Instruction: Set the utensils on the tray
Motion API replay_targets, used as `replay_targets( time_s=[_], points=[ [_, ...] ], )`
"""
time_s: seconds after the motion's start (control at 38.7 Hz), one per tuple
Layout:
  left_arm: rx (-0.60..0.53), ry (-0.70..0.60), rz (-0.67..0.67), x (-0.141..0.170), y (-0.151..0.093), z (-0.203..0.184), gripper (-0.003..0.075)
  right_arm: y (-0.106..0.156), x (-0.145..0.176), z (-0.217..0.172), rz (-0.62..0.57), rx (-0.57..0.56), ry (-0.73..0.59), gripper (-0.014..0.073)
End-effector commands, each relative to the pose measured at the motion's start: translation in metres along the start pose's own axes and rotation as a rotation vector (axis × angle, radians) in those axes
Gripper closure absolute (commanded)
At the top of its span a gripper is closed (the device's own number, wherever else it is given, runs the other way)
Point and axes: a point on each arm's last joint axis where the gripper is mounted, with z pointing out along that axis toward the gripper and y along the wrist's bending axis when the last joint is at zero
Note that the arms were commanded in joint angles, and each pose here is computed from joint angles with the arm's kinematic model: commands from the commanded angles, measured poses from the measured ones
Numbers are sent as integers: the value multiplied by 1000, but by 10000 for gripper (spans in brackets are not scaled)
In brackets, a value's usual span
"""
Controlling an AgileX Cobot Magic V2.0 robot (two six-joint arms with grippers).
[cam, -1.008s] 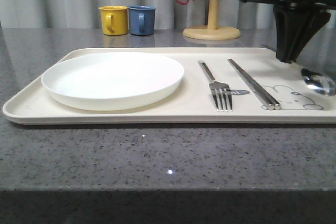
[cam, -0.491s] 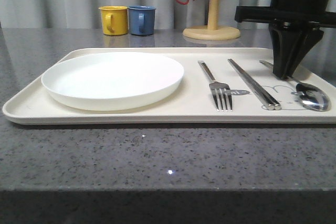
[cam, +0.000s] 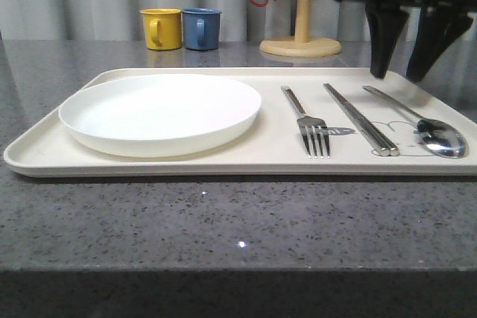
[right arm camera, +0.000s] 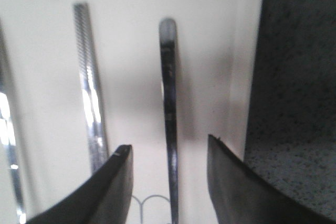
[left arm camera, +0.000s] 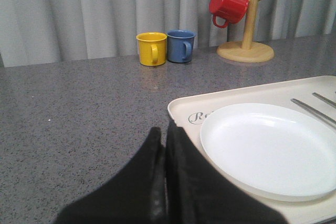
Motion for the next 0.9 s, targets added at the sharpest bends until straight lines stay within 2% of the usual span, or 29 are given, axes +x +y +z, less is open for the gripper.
replay_targets(
  time_s=[0.0, 0.08, 0.13, 0.26, 0.36, 0.52, 0.88],
  points=[
    [-4, -104, -18, -16, 0, -1, 738, 0, 14, -68, -50, -14, -86, 216],
    [-4, -104, -18, -16, 0, -1, 738, -1, 22, -90, -82, -24, -142, 254],
    [-4, -104, -18, -16, 0, -1, 738, -2, 28, -104, -108, -20, -177, 313],
    [-4, -104, -18, -16, 0, -1, 738, -11, 52, -136, -161, 7, -260, 533],
    [-4, -104, -18, -16, 0, -1, 738, -19, 77, -152, -167, 7, -336, 648],
    [-4, -104, -18, -16, 0, -1, 738, -32, 112, -148, -178, 4, -438, 664],
    [-4, -104, -18, -16, 0, -1, 738, -75, 229, -102, -279, -20, -882, 664]
  ],
)
